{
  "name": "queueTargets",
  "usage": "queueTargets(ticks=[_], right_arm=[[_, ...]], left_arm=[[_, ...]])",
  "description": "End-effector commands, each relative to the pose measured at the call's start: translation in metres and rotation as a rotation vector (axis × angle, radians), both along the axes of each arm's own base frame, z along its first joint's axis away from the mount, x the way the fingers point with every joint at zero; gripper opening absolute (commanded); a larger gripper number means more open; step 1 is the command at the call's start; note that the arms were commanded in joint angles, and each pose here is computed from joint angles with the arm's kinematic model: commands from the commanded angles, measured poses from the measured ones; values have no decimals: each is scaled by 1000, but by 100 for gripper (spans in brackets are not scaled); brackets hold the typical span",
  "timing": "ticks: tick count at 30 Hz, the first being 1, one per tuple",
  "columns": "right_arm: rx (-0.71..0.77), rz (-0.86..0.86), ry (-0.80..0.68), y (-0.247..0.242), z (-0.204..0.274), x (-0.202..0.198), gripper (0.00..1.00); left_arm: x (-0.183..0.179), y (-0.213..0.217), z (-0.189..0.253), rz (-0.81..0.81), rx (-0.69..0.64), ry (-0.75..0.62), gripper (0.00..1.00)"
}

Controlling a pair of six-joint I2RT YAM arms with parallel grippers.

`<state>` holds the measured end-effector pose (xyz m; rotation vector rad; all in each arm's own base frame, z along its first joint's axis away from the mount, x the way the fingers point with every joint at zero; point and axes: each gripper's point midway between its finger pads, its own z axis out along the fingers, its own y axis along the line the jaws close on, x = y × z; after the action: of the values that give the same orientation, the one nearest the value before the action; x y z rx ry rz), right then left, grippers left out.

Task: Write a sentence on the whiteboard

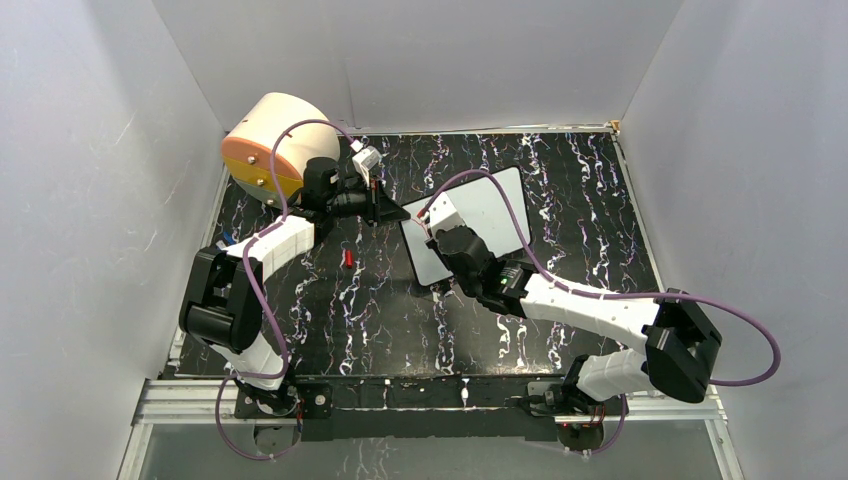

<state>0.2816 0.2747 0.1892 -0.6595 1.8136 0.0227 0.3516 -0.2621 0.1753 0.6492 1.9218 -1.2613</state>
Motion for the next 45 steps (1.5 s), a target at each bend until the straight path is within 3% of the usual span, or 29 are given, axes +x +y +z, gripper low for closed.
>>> queueTargets(ticks=[1,15,45], right_arm=[[57,-6,-18,7,18,6,0],[-9,1,64,-3,-4,-5,0],[46,-63,-34,-11,19,9,0]], left_arm=[[3,2,7,13,24,-33,0],[3,1,6,14,23,-27,0],[1,1,3,4,34,-22,0]])
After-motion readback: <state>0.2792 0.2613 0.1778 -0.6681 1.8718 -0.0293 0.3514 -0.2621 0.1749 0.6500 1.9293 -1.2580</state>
